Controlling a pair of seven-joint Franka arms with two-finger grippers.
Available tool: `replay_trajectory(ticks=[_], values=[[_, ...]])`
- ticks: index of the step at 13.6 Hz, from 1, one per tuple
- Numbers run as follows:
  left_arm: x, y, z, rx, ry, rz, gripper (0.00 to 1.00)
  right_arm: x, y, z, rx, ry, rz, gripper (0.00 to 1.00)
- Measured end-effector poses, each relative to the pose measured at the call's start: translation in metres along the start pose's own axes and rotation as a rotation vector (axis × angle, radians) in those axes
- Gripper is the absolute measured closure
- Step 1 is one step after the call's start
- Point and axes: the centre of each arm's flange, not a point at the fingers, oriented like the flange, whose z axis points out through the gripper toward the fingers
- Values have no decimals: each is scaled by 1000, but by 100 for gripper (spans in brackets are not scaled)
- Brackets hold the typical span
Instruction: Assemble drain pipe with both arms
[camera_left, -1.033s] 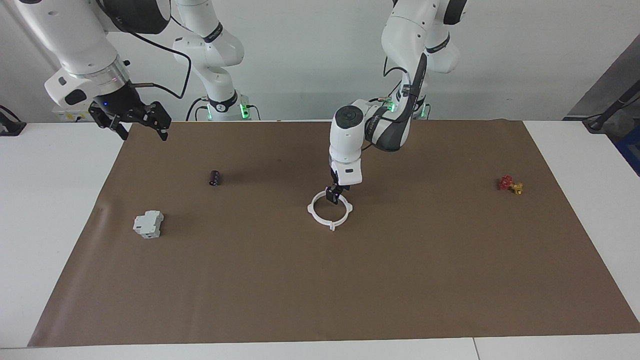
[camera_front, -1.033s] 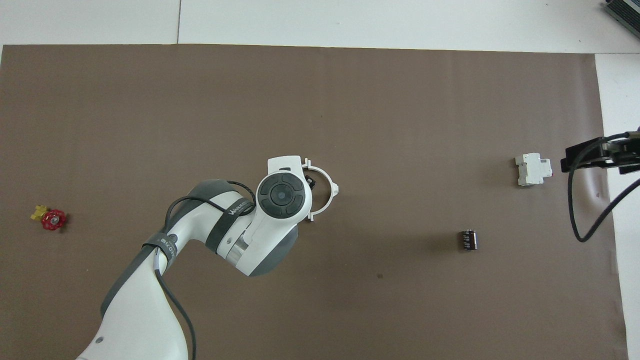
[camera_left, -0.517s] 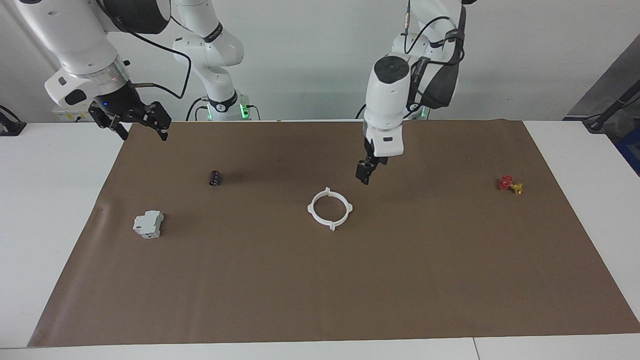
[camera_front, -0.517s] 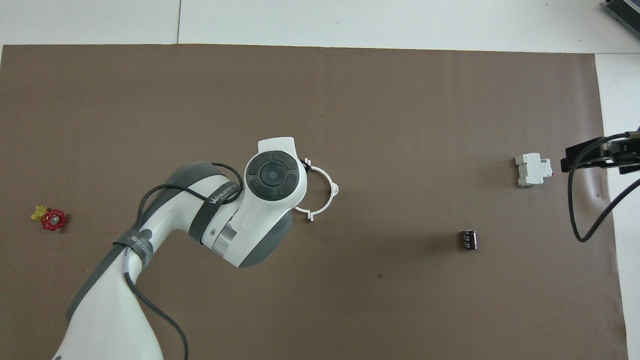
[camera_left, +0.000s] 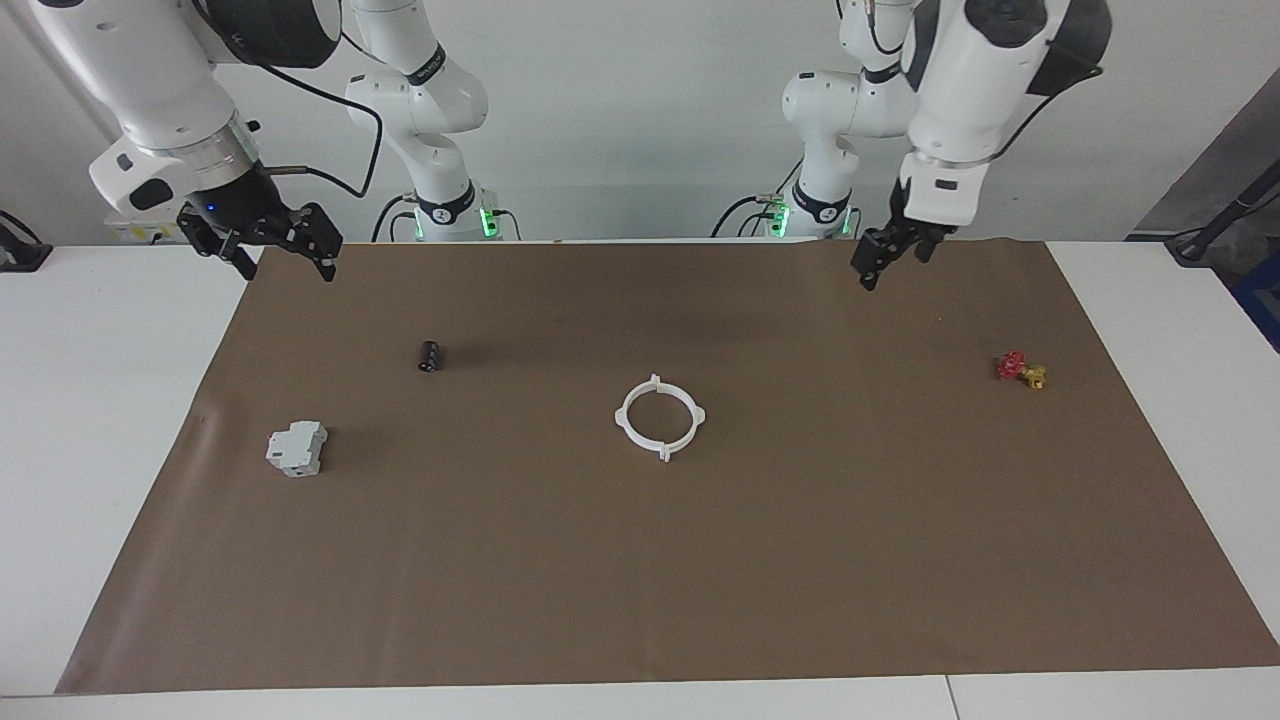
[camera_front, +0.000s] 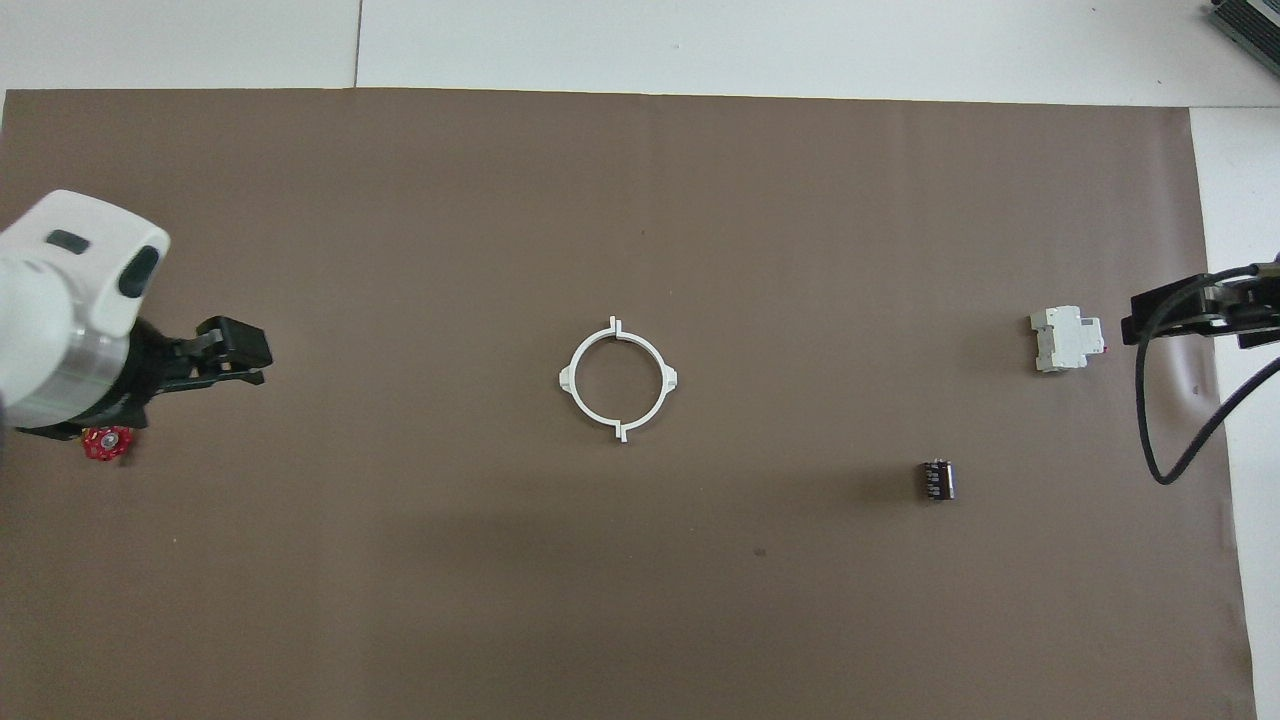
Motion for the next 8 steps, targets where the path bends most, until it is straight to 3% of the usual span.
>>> replay_trajectory(ticks=[4,8], values=[[22,-100,-26,-7,-15,174,0,0,0,0,0,0,0,0],[20,-93,-29,-4,-9,249,0,0,0,0,0,0,0,0]])
